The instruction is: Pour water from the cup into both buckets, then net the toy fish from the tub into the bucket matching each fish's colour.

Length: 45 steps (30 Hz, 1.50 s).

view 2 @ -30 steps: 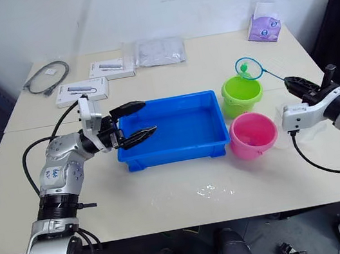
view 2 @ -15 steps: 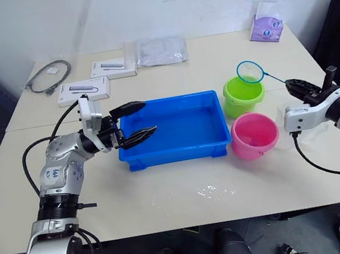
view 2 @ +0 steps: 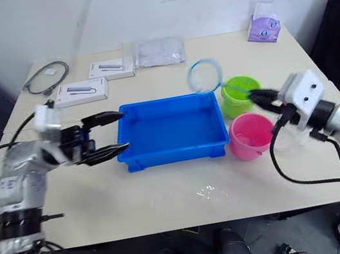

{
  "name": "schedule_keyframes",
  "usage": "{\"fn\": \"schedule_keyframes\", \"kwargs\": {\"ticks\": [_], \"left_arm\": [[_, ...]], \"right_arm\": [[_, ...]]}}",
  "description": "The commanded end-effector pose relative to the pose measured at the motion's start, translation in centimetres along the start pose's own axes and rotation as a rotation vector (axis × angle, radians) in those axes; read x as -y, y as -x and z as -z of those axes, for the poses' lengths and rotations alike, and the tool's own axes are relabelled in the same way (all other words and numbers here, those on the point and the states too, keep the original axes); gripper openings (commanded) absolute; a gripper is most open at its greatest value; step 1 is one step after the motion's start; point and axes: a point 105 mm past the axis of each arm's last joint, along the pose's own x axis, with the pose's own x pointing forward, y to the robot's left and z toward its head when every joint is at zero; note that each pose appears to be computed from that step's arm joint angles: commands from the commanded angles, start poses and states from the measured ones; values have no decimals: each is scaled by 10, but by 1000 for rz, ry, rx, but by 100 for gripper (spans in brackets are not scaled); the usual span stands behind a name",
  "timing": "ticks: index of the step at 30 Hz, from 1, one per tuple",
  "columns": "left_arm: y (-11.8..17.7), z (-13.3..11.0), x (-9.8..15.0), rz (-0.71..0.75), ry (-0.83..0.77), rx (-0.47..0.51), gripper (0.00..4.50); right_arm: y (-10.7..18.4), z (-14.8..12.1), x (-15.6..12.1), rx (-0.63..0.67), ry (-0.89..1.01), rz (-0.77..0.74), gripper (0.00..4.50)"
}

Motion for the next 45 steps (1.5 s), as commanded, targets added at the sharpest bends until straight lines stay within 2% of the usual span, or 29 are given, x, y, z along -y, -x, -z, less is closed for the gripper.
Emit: {"fn": "schedule_keyframes", "kwargs": {"ticks": [1,5,8,12,15,19,22,26,31,32,36,38,42,44,45], "left_arm": [[8,-13,22,79,-8,-38,442],[35,-6,36,53,134,-98,442],[58,23,51,58,123,-268,442],[67,34,64,20,183,-291,442],[67,40,69,23,170,-319,442],[62,46,75,22,166,-331,442],[64,51,81,37,181,-353,442],[70,52,76,16,177,-373,450],[74,54,73,-5,172,-388,450],[76,54,71,-28,163,-391,450],[90,58,54,-139,91,-444,450],[103,62,46,-220,62,-479,450],[131,73,38,-349,15,-554,450],[148,81,35,-404,13,-593,450],[154,84,34,-424,15,-601,450]], "right_arm": [[-10,-7,-42,-9,-79,-209,0],[-21,19,-89,-110,-38,-403,0],[-32,43,-110,-111,-51,-449,0],[-45,76,-141,-122,-57,-508,0],[-54,90,-147,-132,-8,-515,0],[-75,102,-149,-114,-89,-476,0],[-85,101,-144,-100,-109,-461,0],[-85,100,-140,-81,-122,-474,161],[-73,77,-130,-15,-118,-474,423],[-67,70,-130,-7,-138,-495,444],[-38,34,-120,39,-139,-511,444],[-15,24,-109,18,-87,-476,444],[25,21,-85,-54,-75,-341,444],[46,16,-74,7,-85,-291,444],[56,18,-67,-11,-51,-267,444]]}}
